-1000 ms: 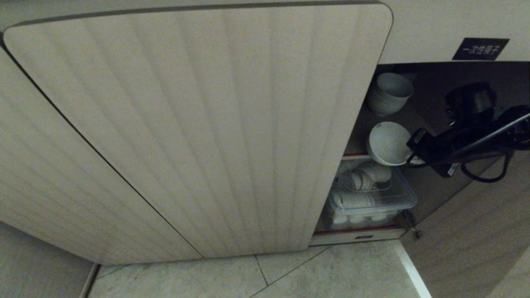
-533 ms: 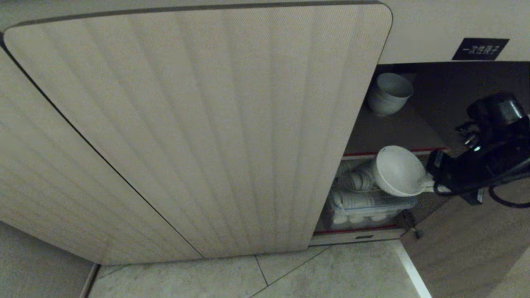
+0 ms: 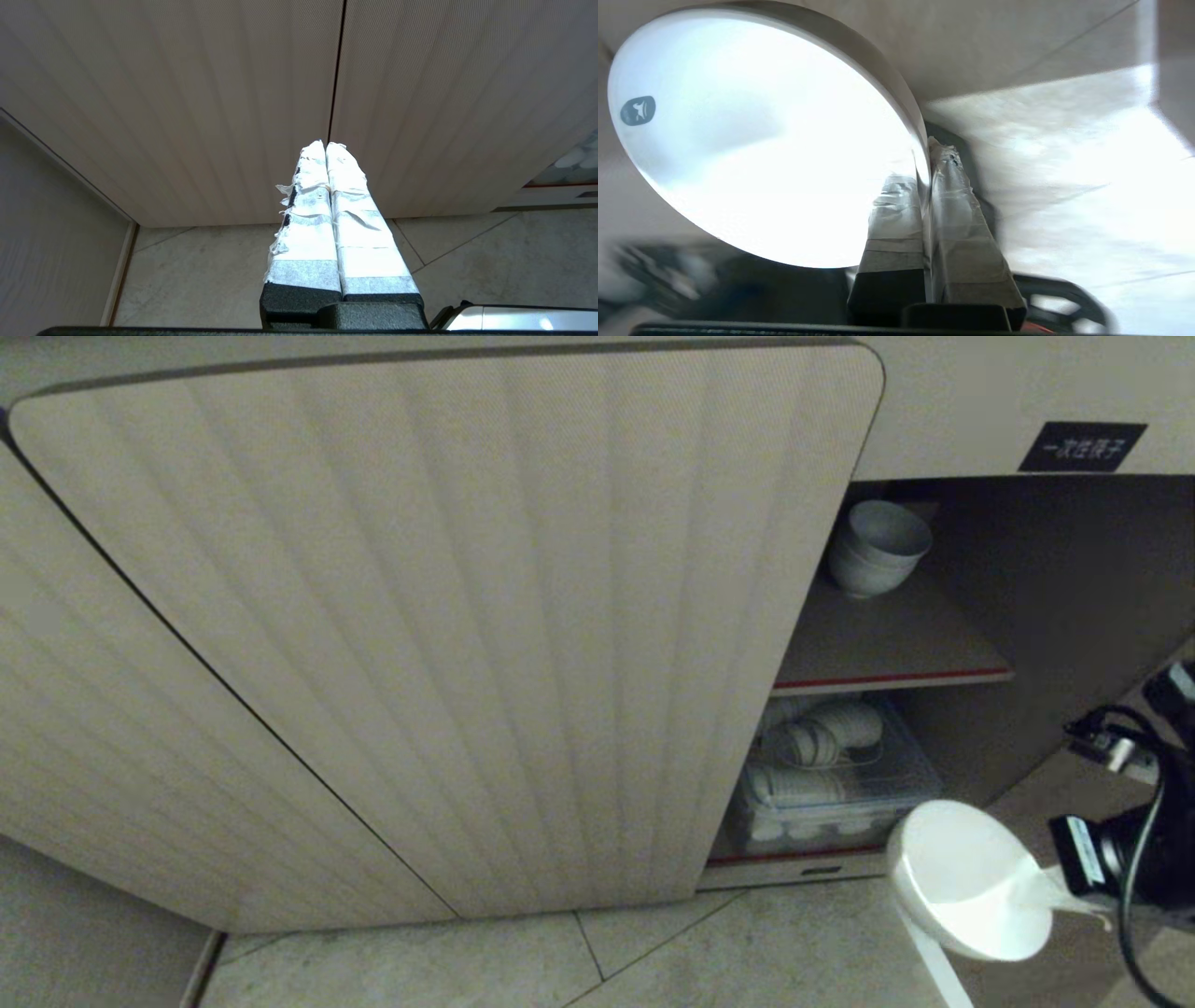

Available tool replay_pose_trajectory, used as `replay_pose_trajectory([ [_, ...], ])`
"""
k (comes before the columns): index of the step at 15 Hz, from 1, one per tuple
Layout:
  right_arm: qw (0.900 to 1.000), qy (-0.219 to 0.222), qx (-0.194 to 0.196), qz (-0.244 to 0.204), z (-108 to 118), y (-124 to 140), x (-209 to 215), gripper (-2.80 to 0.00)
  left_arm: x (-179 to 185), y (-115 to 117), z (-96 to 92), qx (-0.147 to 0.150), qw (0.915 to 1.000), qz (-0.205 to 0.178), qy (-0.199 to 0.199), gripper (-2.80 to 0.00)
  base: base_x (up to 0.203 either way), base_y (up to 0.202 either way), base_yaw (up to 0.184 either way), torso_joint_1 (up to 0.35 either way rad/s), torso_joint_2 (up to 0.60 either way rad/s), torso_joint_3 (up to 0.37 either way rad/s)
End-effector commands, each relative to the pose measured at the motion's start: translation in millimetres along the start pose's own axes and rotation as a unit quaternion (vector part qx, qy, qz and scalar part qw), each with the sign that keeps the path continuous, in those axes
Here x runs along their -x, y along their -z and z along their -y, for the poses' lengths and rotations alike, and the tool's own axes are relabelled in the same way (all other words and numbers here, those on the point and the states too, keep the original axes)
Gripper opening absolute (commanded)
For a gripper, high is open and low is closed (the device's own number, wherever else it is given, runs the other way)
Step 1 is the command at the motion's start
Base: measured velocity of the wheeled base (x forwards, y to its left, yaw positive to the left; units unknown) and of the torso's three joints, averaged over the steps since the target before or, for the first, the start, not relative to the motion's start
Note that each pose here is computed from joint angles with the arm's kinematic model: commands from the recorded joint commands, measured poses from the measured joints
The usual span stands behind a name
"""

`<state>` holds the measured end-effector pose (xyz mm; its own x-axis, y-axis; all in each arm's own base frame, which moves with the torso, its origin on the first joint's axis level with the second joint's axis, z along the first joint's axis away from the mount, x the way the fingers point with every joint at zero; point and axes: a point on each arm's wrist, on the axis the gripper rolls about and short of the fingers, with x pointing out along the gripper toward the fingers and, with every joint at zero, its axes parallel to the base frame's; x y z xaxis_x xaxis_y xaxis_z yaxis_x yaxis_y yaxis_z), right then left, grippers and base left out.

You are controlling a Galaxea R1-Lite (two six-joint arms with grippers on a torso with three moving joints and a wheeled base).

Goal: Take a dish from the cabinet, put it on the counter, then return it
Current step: Place it on the table

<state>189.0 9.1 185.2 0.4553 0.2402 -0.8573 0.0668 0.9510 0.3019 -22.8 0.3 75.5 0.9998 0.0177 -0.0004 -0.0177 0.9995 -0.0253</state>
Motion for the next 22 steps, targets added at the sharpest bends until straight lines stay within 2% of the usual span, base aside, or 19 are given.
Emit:
replay_pose_trajectory([
  [1,0.998,-0.003,0.055,0.015,3,30,19,-2.8,0,0,0.0,0.0,1.0,0.0,0.0,-2.8,0.0,0.0,0.0,0.0,0.0,0.0],
  [4,0.995,-0.001,0.104,0.005,5,54,29,-2.8,0,0,0.0,0.0,1.0,0.0,0.0,-2.8,0.0,0.0,0.0,0.0,0.0,0.0],
  [7,0.991,0.0,0.134,0.02,7,66,35,-2.8,0,0,0.0,0.0,1.0,0.0,0.0,-2.8,0.0,0.0,0.0,0.0,0.0,0.0],
  [14,0.99,-0.001,0.139,0.04,11,94,43,-2.8,0,0,0.0,0.0,1.0,0.0,0.0,-2.8,0.0,0.0,0.0,0.0,0.0,0.0],
  [22,0.991,-0.003,0.131,0.032,11,96,41,-2.8,0,0,0.0,0.0,1.0,0.0,0.0,-2.8,0.0,0.0,0.0,0.0,0.0,0.0],
])
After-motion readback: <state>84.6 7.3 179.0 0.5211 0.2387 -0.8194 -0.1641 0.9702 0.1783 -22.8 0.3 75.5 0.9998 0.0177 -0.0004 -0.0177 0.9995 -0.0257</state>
